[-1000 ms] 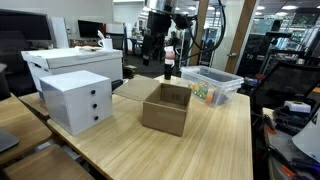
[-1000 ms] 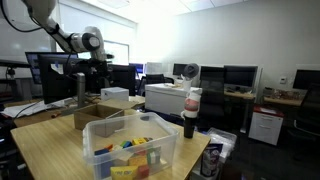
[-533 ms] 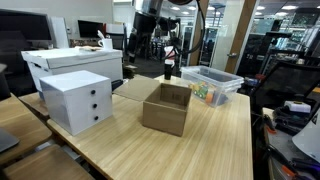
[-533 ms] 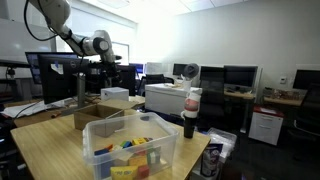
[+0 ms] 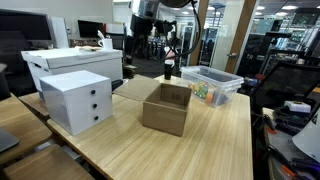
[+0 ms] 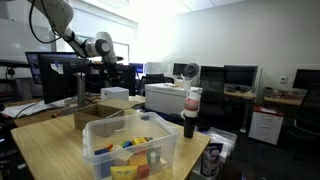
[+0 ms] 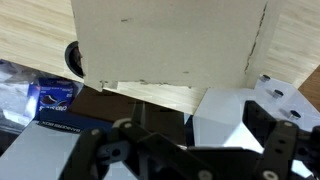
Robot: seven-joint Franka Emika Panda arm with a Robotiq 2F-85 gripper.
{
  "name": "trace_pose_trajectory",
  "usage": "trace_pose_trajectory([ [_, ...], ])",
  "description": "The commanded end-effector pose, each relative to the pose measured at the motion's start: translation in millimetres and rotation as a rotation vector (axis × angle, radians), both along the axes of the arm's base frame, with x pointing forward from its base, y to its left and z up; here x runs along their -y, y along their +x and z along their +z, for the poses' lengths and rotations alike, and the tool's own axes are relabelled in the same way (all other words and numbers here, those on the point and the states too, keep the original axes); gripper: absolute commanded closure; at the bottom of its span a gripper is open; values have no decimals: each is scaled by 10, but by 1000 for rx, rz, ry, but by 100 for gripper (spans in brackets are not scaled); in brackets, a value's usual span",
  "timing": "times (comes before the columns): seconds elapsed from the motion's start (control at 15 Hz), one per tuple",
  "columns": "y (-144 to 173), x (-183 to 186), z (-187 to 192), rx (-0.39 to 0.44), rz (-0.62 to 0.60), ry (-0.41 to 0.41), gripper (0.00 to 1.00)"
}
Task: Close the top of the brown box
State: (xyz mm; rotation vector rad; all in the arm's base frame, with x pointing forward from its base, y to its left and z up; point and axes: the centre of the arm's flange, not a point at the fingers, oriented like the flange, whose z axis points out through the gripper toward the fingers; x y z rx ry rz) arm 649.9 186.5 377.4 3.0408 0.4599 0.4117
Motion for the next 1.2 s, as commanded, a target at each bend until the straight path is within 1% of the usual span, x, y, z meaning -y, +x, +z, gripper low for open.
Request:
trace_pose_trajectory([
  [0.0,68,-29,-78,-14,0,-5,0],
  [0.13,211,-60,-185,-31,14,0,0],
  [0.6,522,-113,-365,-39,19,-1,0],
  [1.13,784,-107,-548,-81,-2,-7,0],
])
